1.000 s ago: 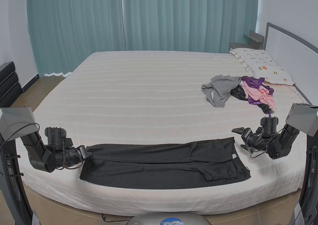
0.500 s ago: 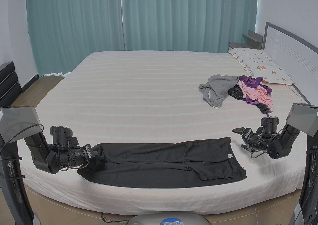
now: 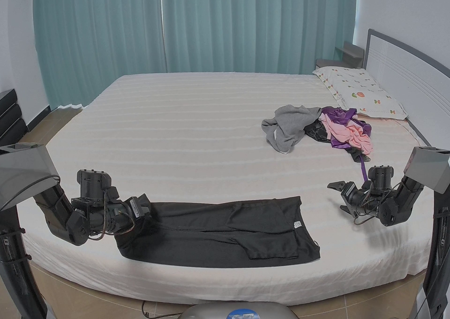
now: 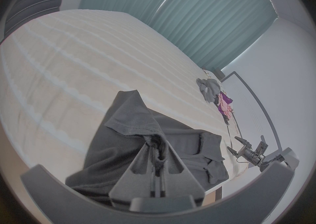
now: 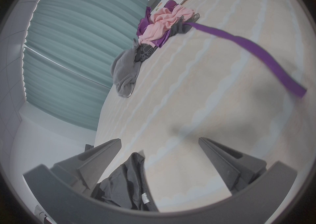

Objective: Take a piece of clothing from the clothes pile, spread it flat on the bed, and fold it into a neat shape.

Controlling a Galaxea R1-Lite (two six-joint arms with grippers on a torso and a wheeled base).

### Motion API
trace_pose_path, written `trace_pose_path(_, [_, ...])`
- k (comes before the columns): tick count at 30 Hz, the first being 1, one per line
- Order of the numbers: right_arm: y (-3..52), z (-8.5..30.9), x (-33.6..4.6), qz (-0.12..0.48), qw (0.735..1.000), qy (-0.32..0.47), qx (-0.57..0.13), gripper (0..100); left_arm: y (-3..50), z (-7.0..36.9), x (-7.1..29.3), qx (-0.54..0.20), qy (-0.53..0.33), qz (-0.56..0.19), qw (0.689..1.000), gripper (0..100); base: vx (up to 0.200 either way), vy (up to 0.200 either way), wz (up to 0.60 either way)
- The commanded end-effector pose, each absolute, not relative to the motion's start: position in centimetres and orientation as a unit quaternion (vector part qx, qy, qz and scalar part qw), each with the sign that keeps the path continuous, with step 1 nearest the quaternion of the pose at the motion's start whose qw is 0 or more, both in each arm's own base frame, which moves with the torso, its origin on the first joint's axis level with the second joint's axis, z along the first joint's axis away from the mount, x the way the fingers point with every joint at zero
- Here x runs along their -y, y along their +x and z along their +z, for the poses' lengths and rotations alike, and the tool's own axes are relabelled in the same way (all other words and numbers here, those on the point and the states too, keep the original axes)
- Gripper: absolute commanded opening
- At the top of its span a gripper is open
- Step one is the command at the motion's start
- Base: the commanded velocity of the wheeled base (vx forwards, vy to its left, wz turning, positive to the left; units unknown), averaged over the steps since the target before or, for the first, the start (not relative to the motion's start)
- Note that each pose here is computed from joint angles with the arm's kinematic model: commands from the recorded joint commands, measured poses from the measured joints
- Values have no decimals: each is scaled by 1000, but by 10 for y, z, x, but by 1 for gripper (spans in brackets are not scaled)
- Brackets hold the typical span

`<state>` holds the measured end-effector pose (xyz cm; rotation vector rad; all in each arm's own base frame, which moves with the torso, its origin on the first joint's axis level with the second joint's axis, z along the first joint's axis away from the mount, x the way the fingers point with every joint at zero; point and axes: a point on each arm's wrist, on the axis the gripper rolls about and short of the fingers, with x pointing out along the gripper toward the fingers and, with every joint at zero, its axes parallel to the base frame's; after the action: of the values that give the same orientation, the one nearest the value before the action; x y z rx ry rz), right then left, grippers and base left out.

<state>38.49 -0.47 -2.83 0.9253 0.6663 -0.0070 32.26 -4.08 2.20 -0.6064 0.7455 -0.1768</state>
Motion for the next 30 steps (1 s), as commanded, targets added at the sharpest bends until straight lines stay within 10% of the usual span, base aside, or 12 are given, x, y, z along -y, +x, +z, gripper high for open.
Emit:
trace_pose_path(1, [385, -28, 5, -3, 842, 438, -316, 100, 325, 39, 56, -337, -278, -94, 894, 0, 0, -200, 0])
trace_pose_path(21, [384, -30, 3, -4, 842, 435, -319, 100, 341, 63, 121, -367, -253, -133, 885, 0, 0, -200, 0])
trace_pose_path(30, [384, -31, 3, -4, 842, 434, -319, 100, 349, 54, 141, -375, -250, -123, 884, 0, 0, 0, 0])
